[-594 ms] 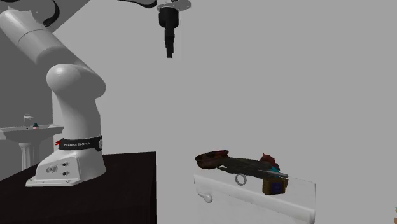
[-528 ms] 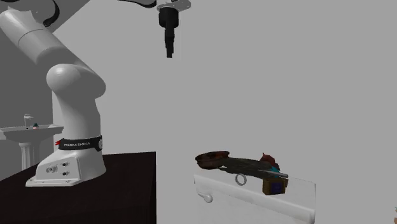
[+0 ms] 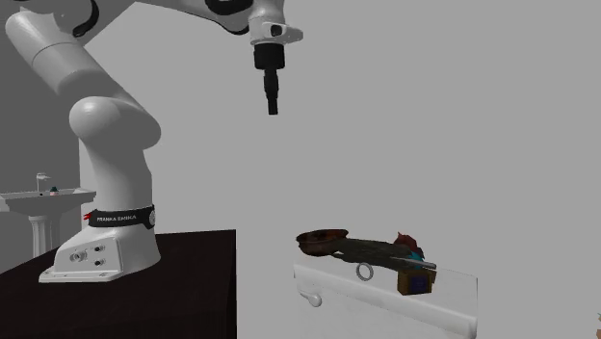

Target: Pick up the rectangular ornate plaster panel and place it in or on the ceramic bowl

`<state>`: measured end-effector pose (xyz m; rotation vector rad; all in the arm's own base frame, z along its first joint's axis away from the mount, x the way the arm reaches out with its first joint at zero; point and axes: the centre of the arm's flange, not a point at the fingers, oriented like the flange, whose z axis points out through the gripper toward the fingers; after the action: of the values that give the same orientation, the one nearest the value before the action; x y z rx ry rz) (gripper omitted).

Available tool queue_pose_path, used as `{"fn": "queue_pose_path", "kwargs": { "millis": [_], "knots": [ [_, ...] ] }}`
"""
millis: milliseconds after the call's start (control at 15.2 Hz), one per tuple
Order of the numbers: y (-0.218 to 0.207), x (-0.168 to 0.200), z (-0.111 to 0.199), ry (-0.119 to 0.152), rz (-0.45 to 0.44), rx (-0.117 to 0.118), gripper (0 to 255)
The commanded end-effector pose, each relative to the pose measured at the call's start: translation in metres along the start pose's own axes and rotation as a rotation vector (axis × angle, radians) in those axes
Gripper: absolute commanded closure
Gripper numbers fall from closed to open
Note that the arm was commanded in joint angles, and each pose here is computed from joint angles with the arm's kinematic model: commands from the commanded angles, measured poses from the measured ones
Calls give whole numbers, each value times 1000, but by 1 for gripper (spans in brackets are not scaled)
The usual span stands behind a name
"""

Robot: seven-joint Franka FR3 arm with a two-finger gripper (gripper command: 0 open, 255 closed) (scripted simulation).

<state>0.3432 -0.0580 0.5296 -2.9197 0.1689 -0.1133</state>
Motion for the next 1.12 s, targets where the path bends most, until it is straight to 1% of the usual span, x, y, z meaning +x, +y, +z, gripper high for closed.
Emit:
{"fn": "queue_pose_path", "kwargs": {
  "millis": [0,1056],
  "knots": [
    [16,12,21,20,33,30,0],
    [105,84,208,147,289,275,0]
  ]
}}
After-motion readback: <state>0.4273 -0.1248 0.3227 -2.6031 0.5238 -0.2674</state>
